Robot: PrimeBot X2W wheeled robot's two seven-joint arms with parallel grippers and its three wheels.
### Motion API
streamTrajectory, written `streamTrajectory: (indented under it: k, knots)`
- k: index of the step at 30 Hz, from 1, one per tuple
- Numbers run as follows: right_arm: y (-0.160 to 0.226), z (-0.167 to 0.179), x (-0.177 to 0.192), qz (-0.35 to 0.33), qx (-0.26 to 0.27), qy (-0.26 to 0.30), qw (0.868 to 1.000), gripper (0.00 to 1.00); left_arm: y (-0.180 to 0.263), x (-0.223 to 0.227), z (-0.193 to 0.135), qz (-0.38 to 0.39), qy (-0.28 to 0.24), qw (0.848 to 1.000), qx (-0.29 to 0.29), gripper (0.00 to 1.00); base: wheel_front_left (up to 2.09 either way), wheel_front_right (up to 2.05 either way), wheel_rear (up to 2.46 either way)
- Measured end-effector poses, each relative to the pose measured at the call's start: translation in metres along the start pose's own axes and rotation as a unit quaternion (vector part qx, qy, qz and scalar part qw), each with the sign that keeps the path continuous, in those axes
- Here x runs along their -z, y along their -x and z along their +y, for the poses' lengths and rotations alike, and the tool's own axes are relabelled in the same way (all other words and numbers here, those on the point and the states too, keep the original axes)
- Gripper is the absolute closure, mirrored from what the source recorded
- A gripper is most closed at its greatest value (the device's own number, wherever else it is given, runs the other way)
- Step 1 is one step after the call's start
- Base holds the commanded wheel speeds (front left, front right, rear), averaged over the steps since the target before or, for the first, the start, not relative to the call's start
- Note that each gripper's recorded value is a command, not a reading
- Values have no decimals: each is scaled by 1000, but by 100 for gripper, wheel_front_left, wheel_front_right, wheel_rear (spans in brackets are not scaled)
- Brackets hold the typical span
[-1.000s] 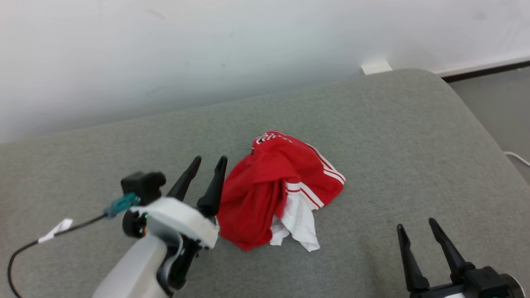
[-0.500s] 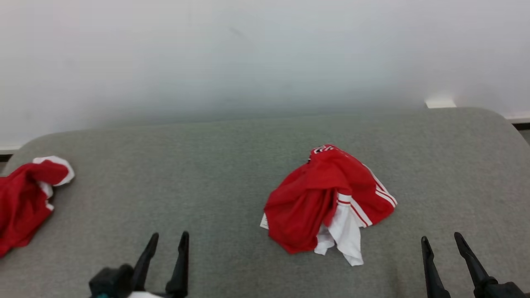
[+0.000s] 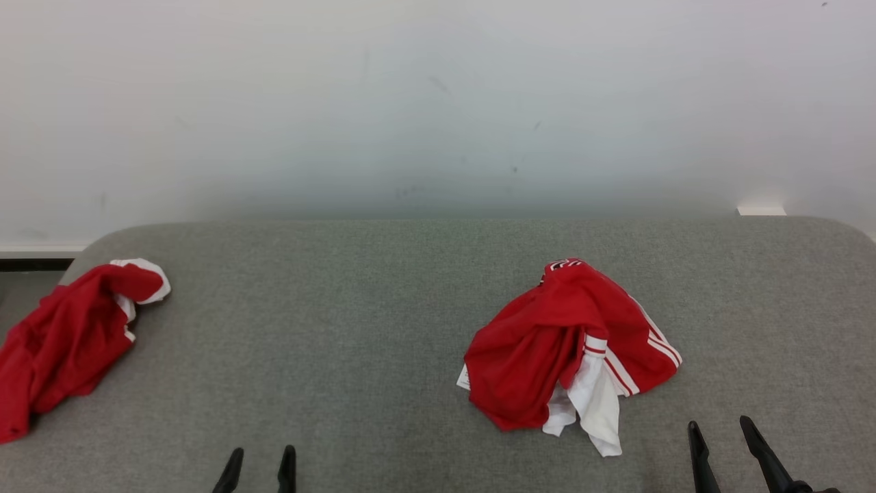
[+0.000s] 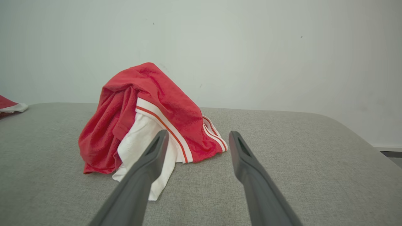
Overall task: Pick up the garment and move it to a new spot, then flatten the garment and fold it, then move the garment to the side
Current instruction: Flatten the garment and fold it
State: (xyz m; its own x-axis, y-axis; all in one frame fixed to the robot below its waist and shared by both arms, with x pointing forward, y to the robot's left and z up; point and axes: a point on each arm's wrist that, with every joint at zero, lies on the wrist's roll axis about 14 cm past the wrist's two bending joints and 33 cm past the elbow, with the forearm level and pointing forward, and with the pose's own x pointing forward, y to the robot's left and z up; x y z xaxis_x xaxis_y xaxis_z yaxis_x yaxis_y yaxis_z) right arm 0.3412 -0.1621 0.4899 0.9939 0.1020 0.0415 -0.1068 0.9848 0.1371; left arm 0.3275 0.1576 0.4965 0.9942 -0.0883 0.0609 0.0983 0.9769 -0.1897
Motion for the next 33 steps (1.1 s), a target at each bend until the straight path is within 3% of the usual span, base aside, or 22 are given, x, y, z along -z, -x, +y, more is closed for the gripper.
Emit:
streamTrajectory:
  k: [17,25,33]
  knots:
    - [8,-10,6,9,19,-5,1000,0,-15,1,-20,1,-5,999,42,0,0,0,0]
    - [9,-21,-4,-5,37,2,999,0,-59,-7,-104,-17,-11,985,173,0,0,0,0]
    - [11,-45,-8,-7,76,7,997,0,-75,36,-189,42,-24,947,318,0,0,0,0]
